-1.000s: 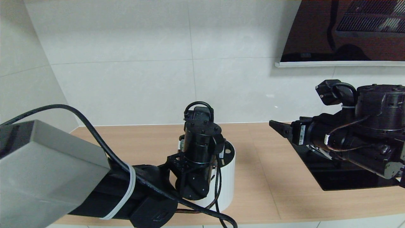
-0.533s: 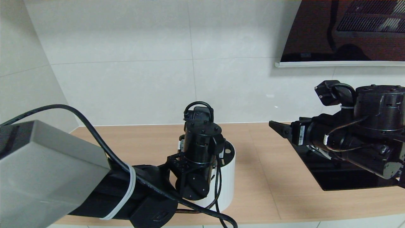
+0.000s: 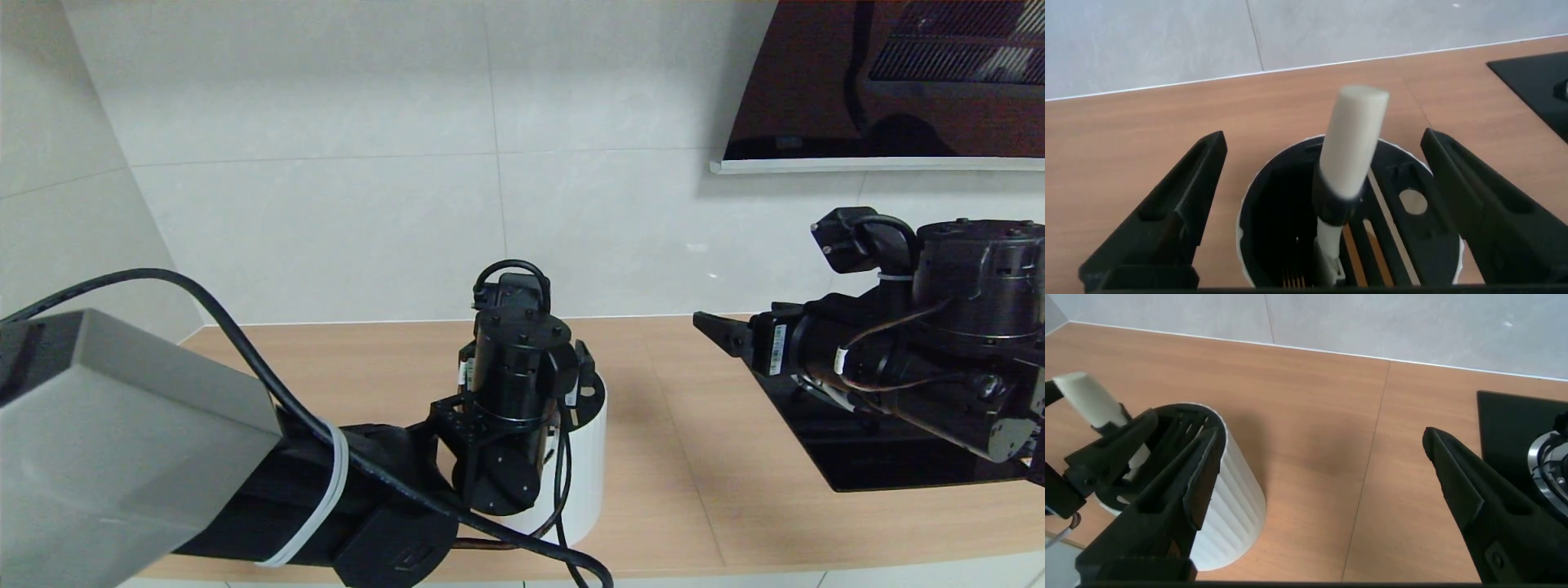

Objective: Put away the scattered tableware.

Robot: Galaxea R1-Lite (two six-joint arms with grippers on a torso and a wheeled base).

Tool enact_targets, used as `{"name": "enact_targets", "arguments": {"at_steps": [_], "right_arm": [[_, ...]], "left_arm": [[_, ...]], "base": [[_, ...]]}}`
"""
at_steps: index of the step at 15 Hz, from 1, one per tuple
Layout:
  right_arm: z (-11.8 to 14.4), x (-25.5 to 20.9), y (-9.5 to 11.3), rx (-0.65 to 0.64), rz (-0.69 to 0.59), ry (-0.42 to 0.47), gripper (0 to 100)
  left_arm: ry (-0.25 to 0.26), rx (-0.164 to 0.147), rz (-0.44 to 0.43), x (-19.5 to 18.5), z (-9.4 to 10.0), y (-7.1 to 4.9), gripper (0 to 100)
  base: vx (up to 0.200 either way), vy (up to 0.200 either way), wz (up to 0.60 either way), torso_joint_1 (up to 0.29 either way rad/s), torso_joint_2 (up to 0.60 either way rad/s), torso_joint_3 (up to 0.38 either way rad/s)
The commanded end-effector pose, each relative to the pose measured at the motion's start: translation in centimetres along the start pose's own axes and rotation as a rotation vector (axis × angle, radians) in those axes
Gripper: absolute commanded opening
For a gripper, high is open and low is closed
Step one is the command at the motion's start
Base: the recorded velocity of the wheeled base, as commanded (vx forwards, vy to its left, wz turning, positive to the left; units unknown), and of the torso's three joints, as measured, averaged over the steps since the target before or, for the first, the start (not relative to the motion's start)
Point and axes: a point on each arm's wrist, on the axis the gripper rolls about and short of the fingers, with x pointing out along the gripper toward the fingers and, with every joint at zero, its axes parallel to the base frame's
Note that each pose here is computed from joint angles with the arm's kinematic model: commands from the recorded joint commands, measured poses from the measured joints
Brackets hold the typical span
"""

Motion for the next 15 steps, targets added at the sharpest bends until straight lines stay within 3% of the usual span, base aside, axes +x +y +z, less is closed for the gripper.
{"name": "enact_targets", "arguments": {"at_steps": [1, 2, 3, 4, 6, 7, 10, 11, 14, 15], "right_arm": [[0.1, 0.0, 0.0, 0.001, 0.001, -0.002, 100], [0.1, 0.0, 0.0, 0.001, 0.001, -0.004, 100], [0.2, -0.1, 0.0, 0.001, -0.001, -0.009, 100], [0.4, -0.1, 0.0, -0.007, -0.003, -0.016, 100], [0.4, -0.1, 0.0, -0.024, -0.004, -0.016, 100], [0.4, 0.0, 0.0, -0.036, -0.007, -0.017, 100], [1.4, -1.5, -0.4, -0.143, -0.087, -0.064, 100], [2.9, -3.6, -0.7, -0.131, -0.090, -0.131, 100], [4.9, -8.4, -2.2, -0.097, -0.118, -0.259, 100], [4.4, -11.0, -2.8, -0.102, -0.125, -0.291, 100]], "left_arm": [[-0.003, -0.003, 0.000, -0.1, 0.1, 0.1, 100], [-0.012, -0.011, -0.001, -0.3, 0.5, 0.2, 100], [-0.043, -0.041, -0.003, -0.8, 1.9, 0.6, 100], [-0.109, -0.101, -0.019, -2.5, 4.8, 1.9, 100], [-0.195, -0.170, -0.046, -5.2, 8.6, 4.3, 100], [-0.214, -0.168, -0.083, -6.6, 9.3, 5.5, 100], [-0.244, -0.064, -0.197, -10.4, 9.2, 9.0, 100], [-0.275, -0.046, -0.200, -12.2, 9.3, 11.9, 100], [-0.297, -0.036, -0.089, -14.8, 8.0, 17.0, 100], [-0.302, -0.042, -0.024, -16.0, 7.1, 19.0, 100]], "base": [[0.000, 0.000, 0.00, 0.000, 0.00, 0.000], [0.000, 0.000, 0.00, 0.000, 0.00, 0.000], [0.000, 0.000, 0.00, 0.000, 0.00, 0.000], [0.000, 0.000, 0.00, 0.000, 0.00, 0.000], [0.000, 0.000, 0.00, 0.000, 0.00, 0.000], [0.000, 0.000, 0.00, 0.000, 0.00, 0.000], [0.000, 0.000, 0.00, 0.000, 0.00, 0.000], [0.000, 0.000, 0.00, 0.000, 0.00, 0.000], [0.000, 0.000, 0.00, 0.000, 0.00, 0.000], [0.000, 0.000, 0.00, 0.000, 0.00, 0.000]]}}
